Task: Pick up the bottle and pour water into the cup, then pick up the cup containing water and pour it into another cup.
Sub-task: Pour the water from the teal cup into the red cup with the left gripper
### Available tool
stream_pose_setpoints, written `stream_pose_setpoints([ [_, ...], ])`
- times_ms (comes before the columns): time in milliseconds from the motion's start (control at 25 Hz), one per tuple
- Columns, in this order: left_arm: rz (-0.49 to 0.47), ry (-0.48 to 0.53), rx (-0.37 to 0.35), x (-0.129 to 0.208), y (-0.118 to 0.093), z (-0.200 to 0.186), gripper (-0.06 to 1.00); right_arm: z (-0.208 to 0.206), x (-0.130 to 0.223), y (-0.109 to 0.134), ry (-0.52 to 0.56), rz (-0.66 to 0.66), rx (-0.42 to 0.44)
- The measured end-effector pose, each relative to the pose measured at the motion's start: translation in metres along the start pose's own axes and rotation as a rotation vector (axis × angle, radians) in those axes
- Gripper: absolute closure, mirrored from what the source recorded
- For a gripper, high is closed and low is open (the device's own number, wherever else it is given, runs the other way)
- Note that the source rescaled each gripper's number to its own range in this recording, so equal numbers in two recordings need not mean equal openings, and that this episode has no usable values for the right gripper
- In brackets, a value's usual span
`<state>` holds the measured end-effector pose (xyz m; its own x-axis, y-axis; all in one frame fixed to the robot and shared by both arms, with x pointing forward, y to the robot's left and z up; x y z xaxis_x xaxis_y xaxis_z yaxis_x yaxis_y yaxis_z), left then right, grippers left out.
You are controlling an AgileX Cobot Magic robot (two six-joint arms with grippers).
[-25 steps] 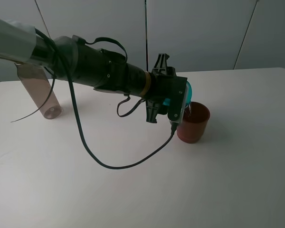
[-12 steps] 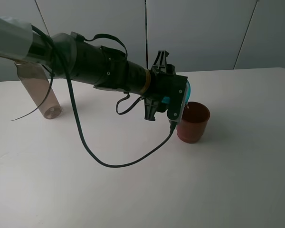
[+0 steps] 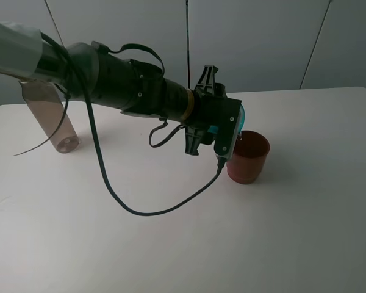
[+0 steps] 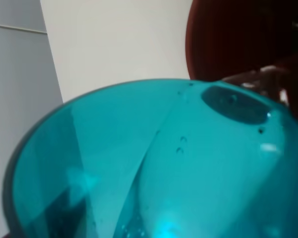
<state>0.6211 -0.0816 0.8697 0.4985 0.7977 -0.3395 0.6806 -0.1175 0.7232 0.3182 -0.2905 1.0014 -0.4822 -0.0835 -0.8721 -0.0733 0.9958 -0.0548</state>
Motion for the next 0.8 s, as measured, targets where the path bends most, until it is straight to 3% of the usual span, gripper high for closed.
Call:
stream_pose_setpoints([
  [800, 0.084, 0.041, -0.029, -0.011, 0.01, -0.002, 0.89, 0.0, 0.0, 0.0, 0.0, 0.0, 0.0],
])
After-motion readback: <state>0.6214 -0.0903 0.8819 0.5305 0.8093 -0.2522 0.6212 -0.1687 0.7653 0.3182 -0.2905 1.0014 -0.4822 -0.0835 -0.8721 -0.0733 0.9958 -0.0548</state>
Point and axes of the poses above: a point on each arm's last joint axis where the gripper is mounted, z pointing out along that axis toward the gripper, y along the wrist's bending axis when the last joint is at zero, x = y × z, the point moved 10 cm from there along z, pointing out along that axis toward the gripper, and after that the axes turned 7 degrees about -z, right-handed, at the moved point
